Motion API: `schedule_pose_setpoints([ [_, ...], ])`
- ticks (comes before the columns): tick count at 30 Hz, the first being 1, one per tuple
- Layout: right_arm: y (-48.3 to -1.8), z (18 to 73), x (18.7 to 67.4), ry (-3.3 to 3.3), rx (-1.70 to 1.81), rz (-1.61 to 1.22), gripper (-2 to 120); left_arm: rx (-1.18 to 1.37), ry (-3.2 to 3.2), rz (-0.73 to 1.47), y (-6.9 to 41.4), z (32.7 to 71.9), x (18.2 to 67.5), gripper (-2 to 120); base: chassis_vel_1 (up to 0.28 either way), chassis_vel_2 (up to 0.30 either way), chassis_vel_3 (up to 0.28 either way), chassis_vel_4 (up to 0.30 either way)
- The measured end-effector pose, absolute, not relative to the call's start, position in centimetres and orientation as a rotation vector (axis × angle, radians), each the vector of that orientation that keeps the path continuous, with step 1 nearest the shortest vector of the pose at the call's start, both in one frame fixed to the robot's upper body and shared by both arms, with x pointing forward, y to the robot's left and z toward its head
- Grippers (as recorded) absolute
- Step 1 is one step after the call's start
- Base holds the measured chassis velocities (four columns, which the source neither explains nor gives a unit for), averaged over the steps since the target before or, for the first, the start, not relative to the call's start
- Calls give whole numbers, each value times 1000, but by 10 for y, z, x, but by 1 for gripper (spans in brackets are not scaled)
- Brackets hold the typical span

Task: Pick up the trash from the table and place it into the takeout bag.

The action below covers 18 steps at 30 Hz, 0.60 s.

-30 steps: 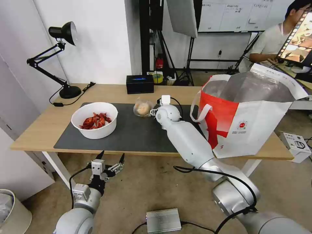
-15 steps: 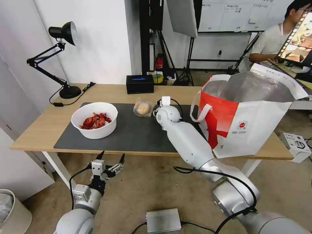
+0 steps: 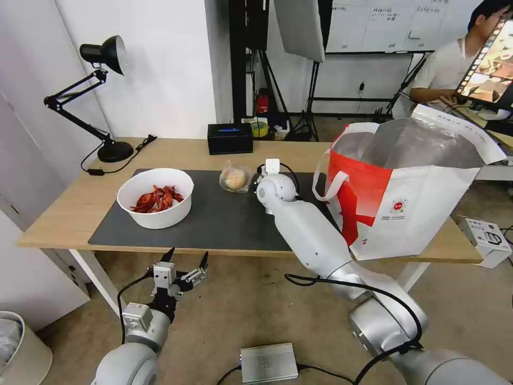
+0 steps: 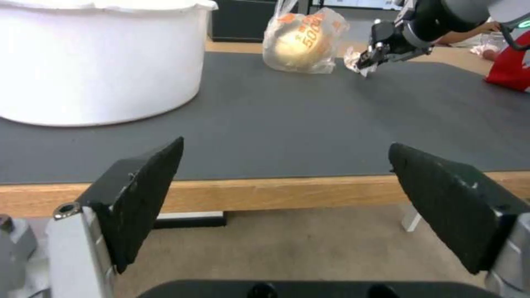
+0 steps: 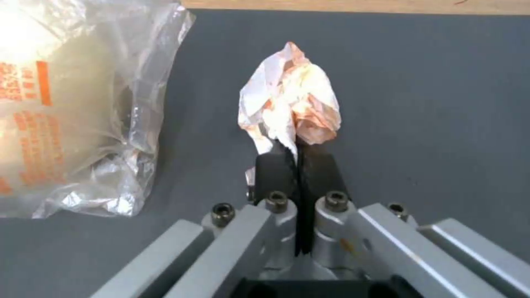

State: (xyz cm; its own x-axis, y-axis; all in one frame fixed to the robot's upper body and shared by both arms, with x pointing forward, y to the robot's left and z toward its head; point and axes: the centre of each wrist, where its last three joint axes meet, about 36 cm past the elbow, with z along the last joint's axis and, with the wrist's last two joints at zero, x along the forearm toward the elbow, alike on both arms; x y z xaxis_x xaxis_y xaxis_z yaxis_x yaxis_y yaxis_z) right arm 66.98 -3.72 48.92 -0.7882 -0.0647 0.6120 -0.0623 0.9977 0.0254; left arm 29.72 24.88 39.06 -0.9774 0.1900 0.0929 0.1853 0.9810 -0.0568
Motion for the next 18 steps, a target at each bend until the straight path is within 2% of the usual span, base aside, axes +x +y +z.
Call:
schedule_pose_setpoints([
  [12,-38,497,668,-2504,79,-10,0,-292,-3030,75,248,391,297,100,0,0,0,0],
  [18,-44,526,655,-2590,57,-14,0,-293,-3030,77,248,392,297,100,0,0,0,0],
])
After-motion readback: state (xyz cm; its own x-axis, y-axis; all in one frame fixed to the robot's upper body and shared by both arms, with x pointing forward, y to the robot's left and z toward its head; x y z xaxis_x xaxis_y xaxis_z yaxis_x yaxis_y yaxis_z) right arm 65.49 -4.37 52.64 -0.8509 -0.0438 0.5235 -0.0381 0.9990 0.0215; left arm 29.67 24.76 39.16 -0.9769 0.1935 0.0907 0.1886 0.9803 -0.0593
